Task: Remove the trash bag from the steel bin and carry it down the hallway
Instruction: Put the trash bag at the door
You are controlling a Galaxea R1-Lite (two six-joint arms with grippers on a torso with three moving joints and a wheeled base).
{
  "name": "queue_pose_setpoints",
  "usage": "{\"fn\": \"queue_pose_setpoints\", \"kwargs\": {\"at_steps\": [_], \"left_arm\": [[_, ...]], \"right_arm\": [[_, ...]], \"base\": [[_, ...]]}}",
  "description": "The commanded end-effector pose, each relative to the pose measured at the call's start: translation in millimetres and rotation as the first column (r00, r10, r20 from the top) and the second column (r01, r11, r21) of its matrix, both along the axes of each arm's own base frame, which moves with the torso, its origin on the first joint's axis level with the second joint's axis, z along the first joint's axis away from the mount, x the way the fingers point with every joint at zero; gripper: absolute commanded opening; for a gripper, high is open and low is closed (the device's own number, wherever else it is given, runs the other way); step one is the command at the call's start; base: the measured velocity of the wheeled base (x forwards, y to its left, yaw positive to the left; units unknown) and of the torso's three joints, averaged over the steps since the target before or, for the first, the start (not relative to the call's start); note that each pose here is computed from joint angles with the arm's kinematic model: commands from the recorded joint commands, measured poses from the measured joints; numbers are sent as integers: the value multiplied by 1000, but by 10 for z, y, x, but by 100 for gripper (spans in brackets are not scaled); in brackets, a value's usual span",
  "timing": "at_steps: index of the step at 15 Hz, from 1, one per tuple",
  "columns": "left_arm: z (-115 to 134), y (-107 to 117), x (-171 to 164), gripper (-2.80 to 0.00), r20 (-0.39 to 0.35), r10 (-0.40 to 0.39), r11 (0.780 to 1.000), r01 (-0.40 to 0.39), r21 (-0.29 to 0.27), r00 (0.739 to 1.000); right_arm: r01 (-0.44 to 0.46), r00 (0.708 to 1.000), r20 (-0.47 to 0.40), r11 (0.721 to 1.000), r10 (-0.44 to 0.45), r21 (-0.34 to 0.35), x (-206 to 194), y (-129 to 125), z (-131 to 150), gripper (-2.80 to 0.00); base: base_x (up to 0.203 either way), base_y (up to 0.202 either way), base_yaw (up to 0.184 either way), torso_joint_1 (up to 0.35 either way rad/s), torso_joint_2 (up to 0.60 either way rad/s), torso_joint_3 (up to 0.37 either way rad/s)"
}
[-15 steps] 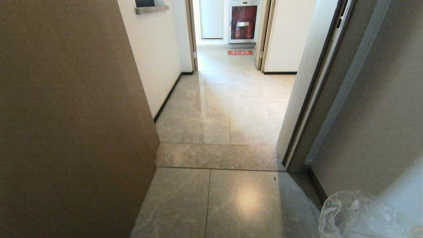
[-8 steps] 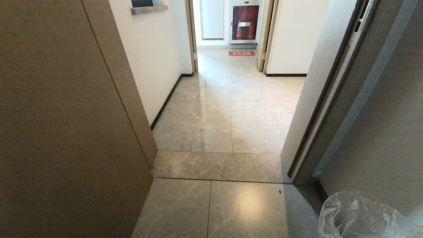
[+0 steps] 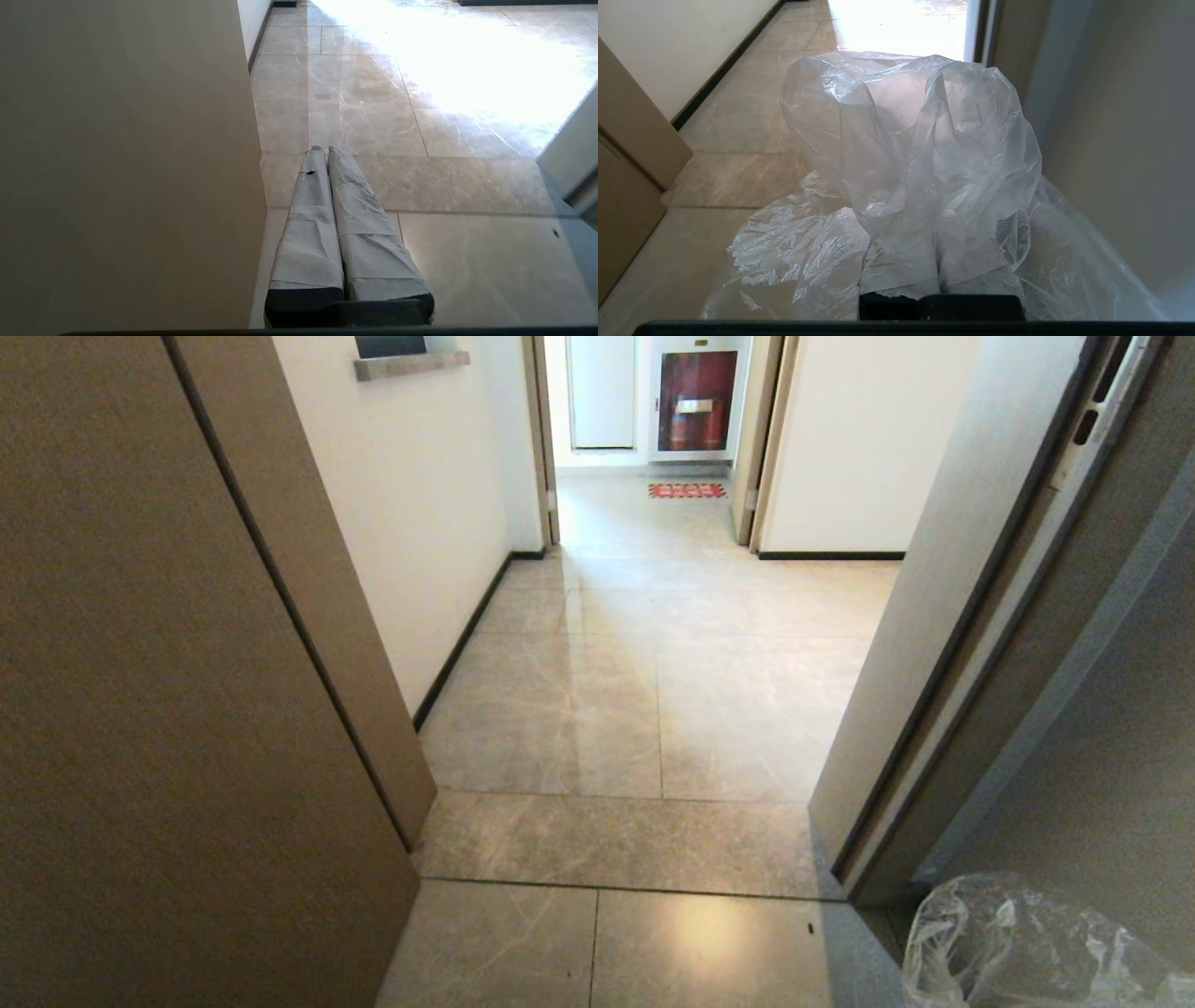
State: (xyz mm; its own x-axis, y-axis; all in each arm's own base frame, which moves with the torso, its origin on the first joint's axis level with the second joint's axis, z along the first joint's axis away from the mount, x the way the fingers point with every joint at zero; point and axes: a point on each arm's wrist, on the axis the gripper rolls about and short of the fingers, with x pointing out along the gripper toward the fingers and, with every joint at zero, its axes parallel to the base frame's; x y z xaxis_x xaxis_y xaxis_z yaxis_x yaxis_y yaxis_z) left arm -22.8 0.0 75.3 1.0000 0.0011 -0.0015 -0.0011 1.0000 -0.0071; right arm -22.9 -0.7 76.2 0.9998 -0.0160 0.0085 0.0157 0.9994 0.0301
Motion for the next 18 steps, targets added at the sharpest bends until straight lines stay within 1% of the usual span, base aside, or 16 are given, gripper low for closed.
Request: {"fn": "queue_pose_setpoints", "kwargs": {"at_steps": [1,18], "left_arm": [[-1,0,0,-280,0,0,1000,0,-1,1000],[-2,0,1,-280,-1,0,1000,0,-1,1000]], "right_arm": [[-1,1000,-2,1000,1,1,2,0,-4,-280],[-1,1000,-2,1000,1,-1,2,0,-4,-280]], "base": [[193,0,0,4,0,2],[192,0,1,1,3,3]]}}
